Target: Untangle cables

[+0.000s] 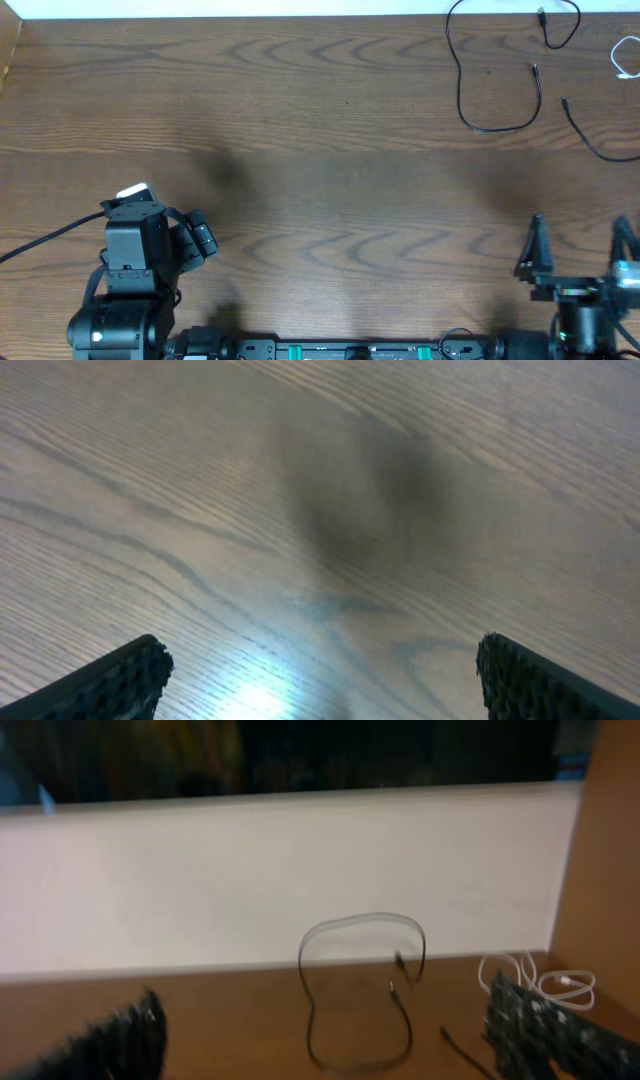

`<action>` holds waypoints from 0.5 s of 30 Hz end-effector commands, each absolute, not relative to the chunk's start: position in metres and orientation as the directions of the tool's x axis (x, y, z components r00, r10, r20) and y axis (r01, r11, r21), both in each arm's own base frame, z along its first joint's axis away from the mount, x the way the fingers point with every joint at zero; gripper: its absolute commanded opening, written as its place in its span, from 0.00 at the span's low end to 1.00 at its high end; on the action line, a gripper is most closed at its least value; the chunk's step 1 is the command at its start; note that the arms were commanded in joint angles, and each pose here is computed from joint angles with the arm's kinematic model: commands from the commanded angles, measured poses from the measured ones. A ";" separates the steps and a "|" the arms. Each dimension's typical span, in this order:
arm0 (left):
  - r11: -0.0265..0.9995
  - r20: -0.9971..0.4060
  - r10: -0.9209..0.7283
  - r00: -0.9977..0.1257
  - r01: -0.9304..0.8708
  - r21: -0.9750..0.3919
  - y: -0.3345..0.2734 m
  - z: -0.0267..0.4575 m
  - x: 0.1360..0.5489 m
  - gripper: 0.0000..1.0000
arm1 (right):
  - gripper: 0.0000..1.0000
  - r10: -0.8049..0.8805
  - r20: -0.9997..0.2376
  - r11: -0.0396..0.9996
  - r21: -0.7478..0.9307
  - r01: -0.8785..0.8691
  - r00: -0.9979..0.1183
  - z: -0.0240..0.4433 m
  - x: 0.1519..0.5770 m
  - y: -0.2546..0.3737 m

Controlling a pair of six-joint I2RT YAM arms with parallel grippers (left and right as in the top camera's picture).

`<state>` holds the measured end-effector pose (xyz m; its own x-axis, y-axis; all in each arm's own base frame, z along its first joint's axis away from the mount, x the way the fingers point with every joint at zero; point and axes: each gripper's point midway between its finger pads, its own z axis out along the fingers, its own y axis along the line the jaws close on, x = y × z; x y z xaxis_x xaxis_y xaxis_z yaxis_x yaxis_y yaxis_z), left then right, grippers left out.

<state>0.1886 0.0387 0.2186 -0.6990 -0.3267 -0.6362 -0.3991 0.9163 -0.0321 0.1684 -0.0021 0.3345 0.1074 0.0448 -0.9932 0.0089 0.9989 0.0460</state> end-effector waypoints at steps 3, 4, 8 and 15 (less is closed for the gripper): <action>0.917 -0.651 -0.316 -0.691 -0.398 -0.022 0.041 0.226 0.189 0.98 | 0.99 0.058 -0.993 0.992 0.046 -0.116 0.102 0.302 0.195 0.016; 0.917 -0.651 -0.316 -0.690 -0.398 -0.022 0.041 0.226 0.189 0.98 | 0.99 0.060 -0.991 0.992 0.045 -0.121 0.119 0.298 0.201 0.015; 0.917 -0.651 -0.316 -0.690 -0.398 -0.022 0.041 0.226 0.189 0.98 | 0.99 0.093 -0.982 0.986 0.068 -0.151 0.166 0.289 0.213 0.017; 0.917 -0.651 -0.316 -0.690 -0.398 -0.022 0.041 0.226 0.189 0.97 | 0.99 0.112 -0.975 0.974 0.070 -0.213 0.192 0.266 0.225 0.025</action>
<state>0.1886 0.0387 0.2186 -0.6990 -0.3267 -0.6362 -0.3991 0.9163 -0.0321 0.2214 0.0218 0.2793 0.2167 0.0841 -0.9726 -0.1840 0.9819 0.0439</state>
